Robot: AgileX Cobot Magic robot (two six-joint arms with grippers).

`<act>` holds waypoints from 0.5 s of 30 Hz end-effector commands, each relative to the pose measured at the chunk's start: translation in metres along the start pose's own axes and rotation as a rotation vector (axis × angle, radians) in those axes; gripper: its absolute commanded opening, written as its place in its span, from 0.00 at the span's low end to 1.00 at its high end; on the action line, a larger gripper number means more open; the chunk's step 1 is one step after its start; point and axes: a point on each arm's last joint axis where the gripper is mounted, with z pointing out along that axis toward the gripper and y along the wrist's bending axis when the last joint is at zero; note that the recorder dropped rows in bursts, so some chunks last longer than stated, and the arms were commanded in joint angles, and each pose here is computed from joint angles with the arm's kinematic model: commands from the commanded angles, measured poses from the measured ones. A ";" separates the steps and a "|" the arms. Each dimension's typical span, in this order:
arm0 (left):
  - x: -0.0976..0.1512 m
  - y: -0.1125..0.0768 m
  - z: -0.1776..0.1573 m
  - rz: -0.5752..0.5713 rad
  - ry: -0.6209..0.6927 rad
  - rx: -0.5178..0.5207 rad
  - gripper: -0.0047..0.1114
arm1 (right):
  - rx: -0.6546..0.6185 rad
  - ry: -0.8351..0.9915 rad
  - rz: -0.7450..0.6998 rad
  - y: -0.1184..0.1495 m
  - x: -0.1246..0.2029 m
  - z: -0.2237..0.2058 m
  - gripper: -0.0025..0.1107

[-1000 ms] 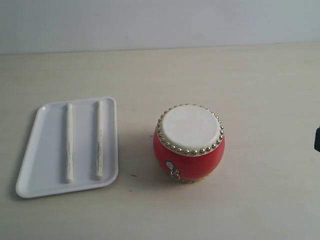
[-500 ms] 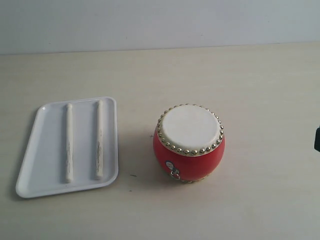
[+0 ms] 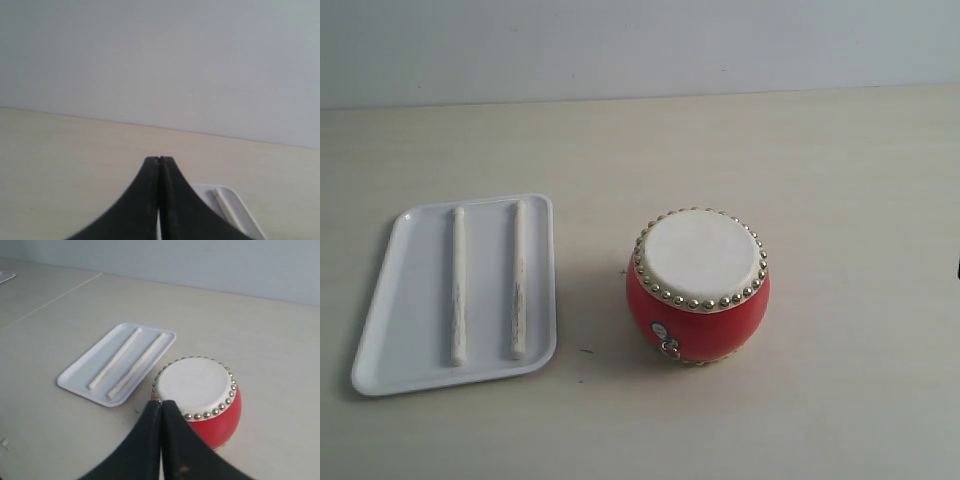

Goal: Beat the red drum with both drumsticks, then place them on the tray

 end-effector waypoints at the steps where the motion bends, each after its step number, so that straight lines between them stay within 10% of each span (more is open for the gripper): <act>1: 0.001 0.000 0.000 -0.013 0.000 0.001 0.04 | 0.108 -0.077 -0.010 -0.008 -0.005 -0.001 0.02; 15: 0.001 0.000 0.000 -0.011 0.000 0.001 0.04 | 0.577 -0.384 -0.017 -0.049 0.037 0.002 0.02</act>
